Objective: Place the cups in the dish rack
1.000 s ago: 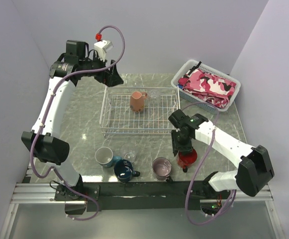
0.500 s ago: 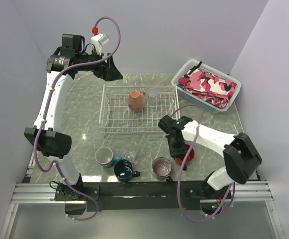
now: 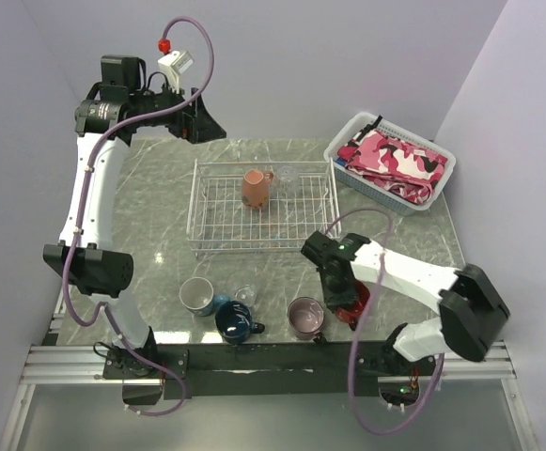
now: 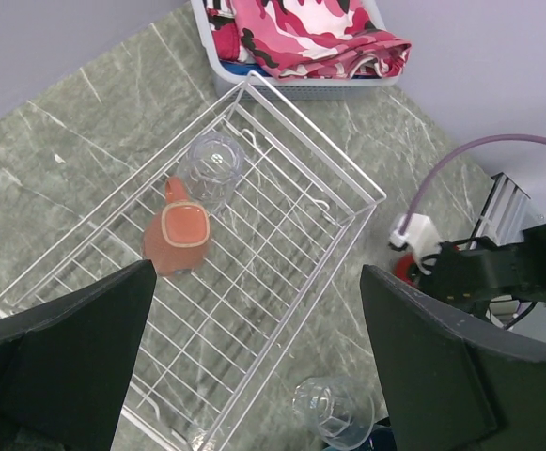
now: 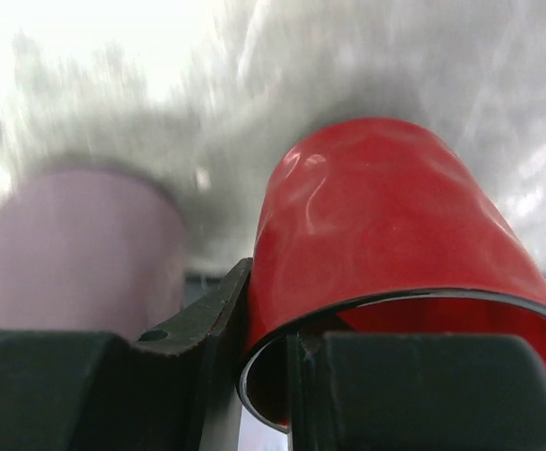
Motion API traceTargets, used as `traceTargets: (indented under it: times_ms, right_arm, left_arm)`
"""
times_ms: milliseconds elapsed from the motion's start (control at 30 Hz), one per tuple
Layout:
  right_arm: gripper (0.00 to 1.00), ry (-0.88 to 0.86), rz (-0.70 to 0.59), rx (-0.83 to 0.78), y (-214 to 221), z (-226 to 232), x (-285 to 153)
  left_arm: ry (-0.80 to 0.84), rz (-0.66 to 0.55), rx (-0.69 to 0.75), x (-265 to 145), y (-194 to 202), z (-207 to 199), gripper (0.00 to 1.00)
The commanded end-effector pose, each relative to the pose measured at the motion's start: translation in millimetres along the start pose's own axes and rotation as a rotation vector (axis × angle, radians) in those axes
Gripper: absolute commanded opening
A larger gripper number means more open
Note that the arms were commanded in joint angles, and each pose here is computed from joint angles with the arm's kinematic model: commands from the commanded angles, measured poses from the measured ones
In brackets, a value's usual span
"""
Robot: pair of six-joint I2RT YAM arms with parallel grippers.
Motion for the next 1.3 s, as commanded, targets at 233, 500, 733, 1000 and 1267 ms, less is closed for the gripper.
traceTargets:
  times_ms: [233, 500, 733, 1000, 1267]
  right_arm:
    - [0.00, -0.056, -0.339, 0.035, -79, -14, -153]
    - [0.00, -0.705, -0.992, 0.110, -242, -3, -360]
    - [0.00, -1.343, -1.211, 0.083, -293, 18, -432]
    - [0.00, -1.755, -1.196, 0.061, -320, 31, -449]
    - [0.00, -1.797, -1.162, 0.058, -317, 43, -447]
  left_arm:
    - [0.093, -0.028, -0.016, 10, -13, -13, 0.96]
    - [0.272, -0.051, -0.116, 5, -26, -46, 0.96]
    - [0.460, -0.026, -0.280, -8, -21, -84, 0.96]
    - [0.470, -0.022, -0.340, 11, -21, -86, 0.97]
    - [0.441, -0.009, -0.368, 20, -16, -71, 0.96]
Point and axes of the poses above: each gripper's point midway between its finger pads, its own x axis out along the fingers, its own z axis along the line the jaws close on, y = z × x, the point moved 1 cm from there along -x, back along the fingers, and after that the axes turned 12 degrees about -x, right-handed, at the moved point
